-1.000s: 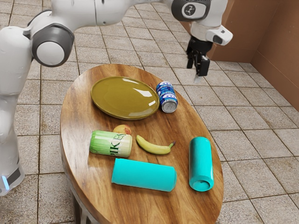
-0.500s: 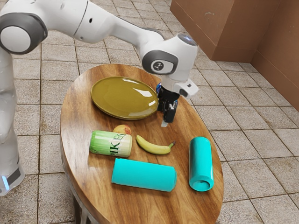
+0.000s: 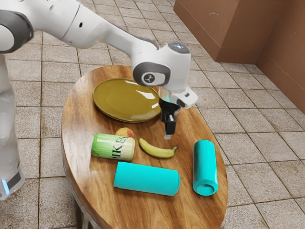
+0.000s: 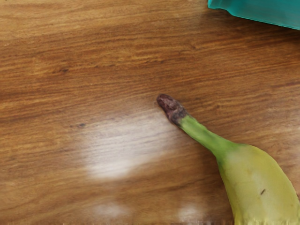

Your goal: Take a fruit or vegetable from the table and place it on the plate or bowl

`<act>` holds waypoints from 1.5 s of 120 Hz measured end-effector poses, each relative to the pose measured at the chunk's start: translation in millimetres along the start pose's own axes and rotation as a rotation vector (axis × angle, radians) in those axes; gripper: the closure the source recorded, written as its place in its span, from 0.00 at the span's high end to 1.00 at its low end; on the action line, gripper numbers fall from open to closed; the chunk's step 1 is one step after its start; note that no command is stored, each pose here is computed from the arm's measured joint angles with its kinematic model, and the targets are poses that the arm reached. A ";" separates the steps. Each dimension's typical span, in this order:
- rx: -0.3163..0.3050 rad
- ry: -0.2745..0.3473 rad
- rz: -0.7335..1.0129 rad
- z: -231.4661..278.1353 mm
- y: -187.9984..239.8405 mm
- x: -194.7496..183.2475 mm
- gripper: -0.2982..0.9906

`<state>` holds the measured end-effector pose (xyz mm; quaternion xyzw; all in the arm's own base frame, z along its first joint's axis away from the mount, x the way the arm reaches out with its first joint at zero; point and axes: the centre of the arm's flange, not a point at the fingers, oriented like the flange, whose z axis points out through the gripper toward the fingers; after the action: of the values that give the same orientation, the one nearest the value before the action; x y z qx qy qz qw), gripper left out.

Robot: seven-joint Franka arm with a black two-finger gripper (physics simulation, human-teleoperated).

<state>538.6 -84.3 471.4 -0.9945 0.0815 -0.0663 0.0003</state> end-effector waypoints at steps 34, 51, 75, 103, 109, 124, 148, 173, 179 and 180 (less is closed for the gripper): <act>-0.004 -0.005 0.067 6.3 36.4 -9.6 0.77; -0.004 -0.012 0.069 14.5 37.6 -13.2 0.77; -0.005 -0.032 0.077 27.5 42.5 -21.2 0.77; -0.007 -0.041 0.074 36.6 41.6 -21.1 0.77; -0.009 -0.043 0.074 39.5 41.8 -20.6 0.77; -0.013 -0.049 0.072 47.9 42.2 -18.9 0.77; -0.024 -0.055 0.065 56.4 43.3 -17.5 0.77; -0.030 -0.054 0.061 60.1 43.7 -16.6 0.77; -0.030 -0.052 0.061 60.4 43.7 -16.5 0.76; -0.030 -0.052 0.061 60.4 43.7 -16.4 0.76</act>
<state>523.5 -125.4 408.8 -0.9928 0.1125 -0.0391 -0.0107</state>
